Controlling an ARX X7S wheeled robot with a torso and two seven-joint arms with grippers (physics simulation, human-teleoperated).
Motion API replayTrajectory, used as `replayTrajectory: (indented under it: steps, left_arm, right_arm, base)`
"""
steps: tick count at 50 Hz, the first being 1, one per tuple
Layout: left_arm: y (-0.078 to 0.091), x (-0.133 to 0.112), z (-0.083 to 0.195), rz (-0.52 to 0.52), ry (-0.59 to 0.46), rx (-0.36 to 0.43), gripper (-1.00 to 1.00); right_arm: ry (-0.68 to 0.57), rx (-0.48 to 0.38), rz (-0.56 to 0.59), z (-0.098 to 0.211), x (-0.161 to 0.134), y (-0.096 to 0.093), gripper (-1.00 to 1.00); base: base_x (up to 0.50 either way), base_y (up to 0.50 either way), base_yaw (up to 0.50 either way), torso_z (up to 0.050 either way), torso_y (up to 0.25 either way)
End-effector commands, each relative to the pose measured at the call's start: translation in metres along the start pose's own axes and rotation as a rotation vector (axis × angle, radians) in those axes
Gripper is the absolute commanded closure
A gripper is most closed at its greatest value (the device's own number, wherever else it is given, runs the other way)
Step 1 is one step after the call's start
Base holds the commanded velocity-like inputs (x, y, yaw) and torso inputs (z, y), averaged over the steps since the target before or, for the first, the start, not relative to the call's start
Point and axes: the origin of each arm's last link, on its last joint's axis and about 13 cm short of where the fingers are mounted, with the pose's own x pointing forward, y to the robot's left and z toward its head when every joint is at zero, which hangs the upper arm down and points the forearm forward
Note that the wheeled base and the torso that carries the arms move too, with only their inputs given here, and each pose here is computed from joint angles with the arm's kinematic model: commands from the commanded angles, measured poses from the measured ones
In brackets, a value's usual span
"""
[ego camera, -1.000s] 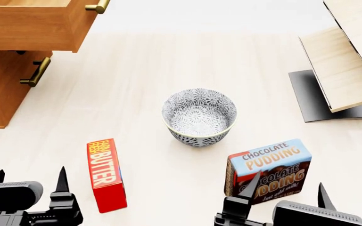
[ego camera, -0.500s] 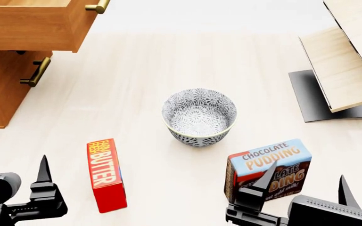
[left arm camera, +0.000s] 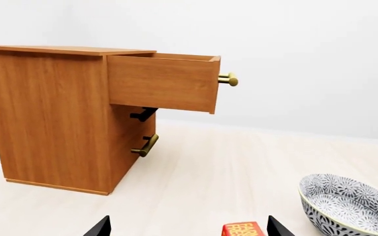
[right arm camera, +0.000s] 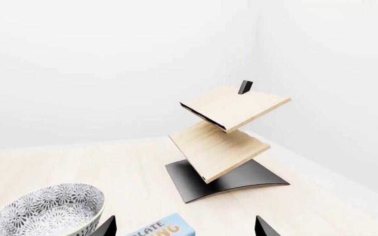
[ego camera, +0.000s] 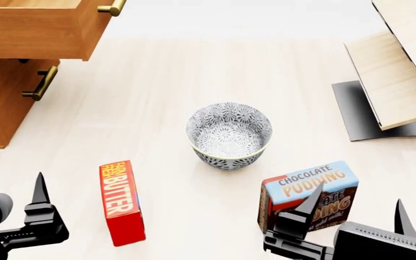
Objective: Close the top drawer of the cabinet.
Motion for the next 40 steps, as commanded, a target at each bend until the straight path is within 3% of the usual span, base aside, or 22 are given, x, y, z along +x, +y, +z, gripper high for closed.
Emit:
replayTrajectory:
  steps: [1,20,40]
  left_arm:
    - [-0.0011,0.0005,-0.0011,-0.007,-0.001,0.002,-1.0]
    - [-0.0021,-0.0012,-0.0031,-0.02,0.008,0.001,-1.0]
    - [-0.0035,-0.0016,-0.0064,-0.035,0.017,0.003,-1.0]
  right_arm:
    - [0.0,-0.006,-0.01,-0.002,0.0017,0.0012,-1.0]
    - [0.015,-0.009,-0.007,-0.0048,0.0019,0.0015,-1.0]
    - [0.018,-0.018,-0.009,-0.0074,0.002,0.0019,-1.0]
  base:
    - [0.25,0.0,0.0,0.0,0.0]
    - [0.33,-0.02,0.0,0.0,0.0]
    - [0.02,-0.23,0.0,0.0,0.0]
